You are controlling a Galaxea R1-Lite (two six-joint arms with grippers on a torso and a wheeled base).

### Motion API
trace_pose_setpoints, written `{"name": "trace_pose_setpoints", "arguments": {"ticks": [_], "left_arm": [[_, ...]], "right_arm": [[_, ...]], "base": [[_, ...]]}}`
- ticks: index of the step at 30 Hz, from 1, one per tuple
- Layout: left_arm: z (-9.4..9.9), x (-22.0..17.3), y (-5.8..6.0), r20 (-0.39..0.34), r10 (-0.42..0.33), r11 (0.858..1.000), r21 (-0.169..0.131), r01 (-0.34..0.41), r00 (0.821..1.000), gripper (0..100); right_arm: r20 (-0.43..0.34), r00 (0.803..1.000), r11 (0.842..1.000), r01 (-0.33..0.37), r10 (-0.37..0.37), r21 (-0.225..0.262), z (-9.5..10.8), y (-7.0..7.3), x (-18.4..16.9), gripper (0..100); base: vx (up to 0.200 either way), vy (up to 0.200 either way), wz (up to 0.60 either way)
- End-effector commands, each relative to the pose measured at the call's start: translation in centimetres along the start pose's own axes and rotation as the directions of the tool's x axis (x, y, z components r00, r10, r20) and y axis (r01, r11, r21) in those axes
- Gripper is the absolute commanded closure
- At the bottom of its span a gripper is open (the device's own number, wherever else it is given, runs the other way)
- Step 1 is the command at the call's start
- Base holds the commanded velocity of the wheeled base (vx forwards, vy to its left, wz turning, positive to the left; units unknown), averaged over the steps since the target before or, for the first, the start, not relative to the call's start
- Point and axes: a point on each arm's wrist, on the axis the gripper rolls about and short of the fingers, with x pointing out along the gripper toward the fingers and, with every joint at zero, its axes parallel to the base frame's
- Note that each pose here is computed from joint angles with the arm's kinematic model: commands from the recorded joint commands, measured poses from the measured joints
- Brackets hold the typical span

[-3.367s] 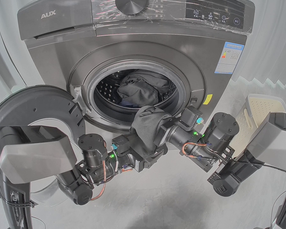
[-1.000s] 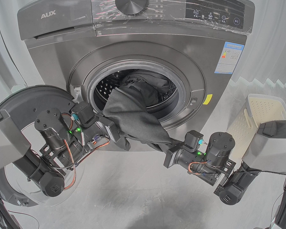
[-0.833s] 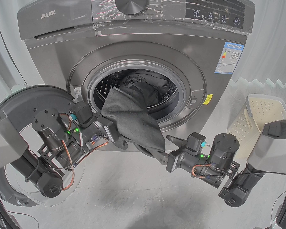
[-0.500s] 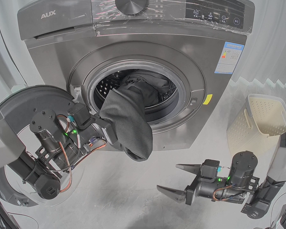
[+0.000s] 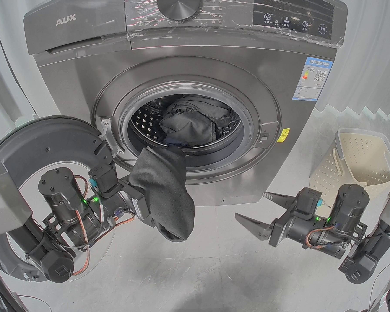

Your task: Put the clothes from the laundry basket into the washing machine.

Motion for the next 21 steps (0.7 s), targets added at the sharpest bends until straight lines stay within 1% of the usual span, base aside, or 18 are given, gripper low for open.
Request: {"name": "trace_pose_setpoints", "arguments": {"ticks": [1, 2, 6, 13, 21], "left_arm": [[-0.64, -0.02, -0.04, -0.025, -0.002, 1.0, 0.003, 0.002, 1.0, 100], [-0.65, 0.01, 0.01, -0.025, 0.0, 1.0, 0.003, 0.0, 1.0, 100], [-0.96, 0.0, 0.01, -0.037, 0.0, 1.0, 0.001, 0.0, 0.999, 100], [-1.55, 0.38, -0.06, -0.054, -0.004, 1.0, -0.002, 0.004, 0.999, 100], [-1.59, 0.39, -0.33, -0.056, -0.013, 1.0, -0.001, 0.013, 0.998, 100]], "right_arm": [[0.047, 0.996, 0.997, 0.073, -0.073, 0.0, 0.98, -1.76, 0.06, 0], [0.047, 0.996, 0.997, 0.079, -0.079, 0.001, 0.96, -1.93, 0.04, 0], [0.048, 0.996, 0.997, 0.076, -0.076, 0.001, 0.98, -1.85, 0.08, 0], [0.048, 0.996, 0.997, 0.077, -0.077, 0.001, 1.0, -1.88, 0.03, 0], [0.045, 0.997, 0.998, 0.067, -0.067, 0.002, 0.93, -1.6, 0.07, 0]], "base": [[0.0, 0.0, 0.0], [0.0, 0.0, 0.0], [0.0, 0.0, 0.0], [0.2, 0.0, 0.0], [0.2, 0.0, 0.0]]}}
